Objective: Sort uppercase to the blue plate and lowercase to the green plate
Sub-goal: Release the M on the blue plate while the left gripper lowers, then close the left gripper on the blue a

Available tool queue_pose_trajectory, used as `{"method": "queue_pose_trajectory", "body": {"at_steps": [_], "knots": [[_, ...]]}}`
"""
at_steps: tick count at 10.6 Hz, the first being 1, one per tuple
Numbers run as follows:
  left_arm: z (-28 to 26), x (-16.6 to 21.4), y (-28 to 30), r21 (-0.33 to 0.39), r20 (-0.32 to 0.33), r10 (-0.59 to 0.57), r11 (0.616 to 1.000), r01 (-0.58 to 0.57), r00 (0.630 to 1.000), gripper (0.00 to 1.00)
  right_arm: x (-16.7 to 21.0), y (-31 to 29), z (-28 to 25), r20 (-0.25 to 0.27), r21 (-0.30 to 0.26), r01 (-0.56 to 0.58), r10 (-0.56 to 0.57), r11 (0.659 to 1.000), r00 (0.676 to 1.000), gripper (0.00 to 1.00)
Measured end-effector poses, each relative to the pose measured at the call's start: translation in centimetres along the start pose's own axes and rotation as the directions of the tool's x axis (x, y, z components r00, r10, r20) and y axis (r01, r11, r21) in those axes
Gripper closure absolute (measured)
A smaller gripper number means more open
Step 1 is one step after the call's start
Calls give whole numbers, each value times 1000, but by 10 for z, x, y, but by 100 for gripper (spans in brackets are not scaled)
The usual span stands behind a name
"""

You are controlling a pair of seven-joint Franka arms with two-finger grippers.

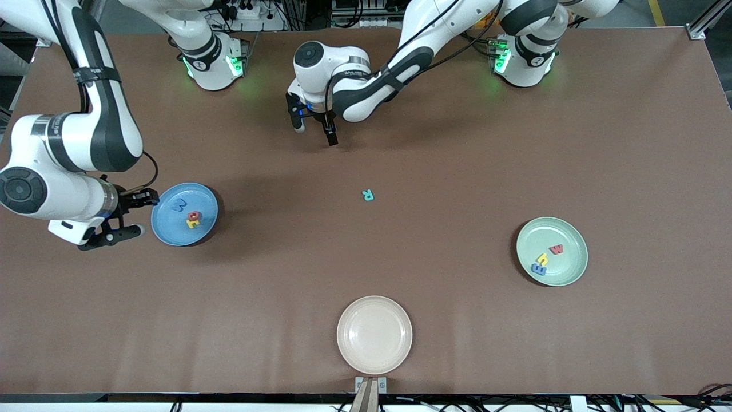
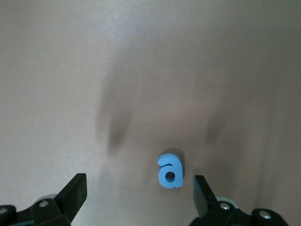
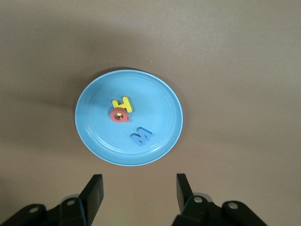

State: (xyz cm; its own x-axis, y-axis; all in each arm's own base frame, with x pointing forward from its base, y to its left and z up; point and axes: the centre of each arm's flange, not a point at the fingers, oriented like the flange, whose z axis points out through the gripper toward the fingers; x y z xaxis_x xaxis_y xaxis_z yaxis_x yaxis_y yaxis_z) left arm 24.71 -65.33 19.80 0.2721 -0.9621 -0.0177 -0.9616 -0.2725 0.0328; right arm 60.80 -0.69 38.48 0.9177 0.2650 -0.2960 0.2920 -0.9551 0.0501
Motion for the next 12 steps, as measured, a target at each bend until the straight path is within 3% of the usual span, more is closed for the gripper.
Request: {"method": "queue_pose_trajectory", "body": {"at_steps": [4,8,12], "knots": [[6,-1,2,-3,8,-11,1000,11,1000,0,-11,-2,-57,24,17,-32,32,999,999,29],[15,-1,19,-9,21,-27,1000,27,999,0,-10,-14,-88,-47,123,-61,67,991,997,29],[19,-2,18,-7,27,-27,1000,27,999,0,-10,-16,-106,-96,136,-62,75,989,993,29]]}}
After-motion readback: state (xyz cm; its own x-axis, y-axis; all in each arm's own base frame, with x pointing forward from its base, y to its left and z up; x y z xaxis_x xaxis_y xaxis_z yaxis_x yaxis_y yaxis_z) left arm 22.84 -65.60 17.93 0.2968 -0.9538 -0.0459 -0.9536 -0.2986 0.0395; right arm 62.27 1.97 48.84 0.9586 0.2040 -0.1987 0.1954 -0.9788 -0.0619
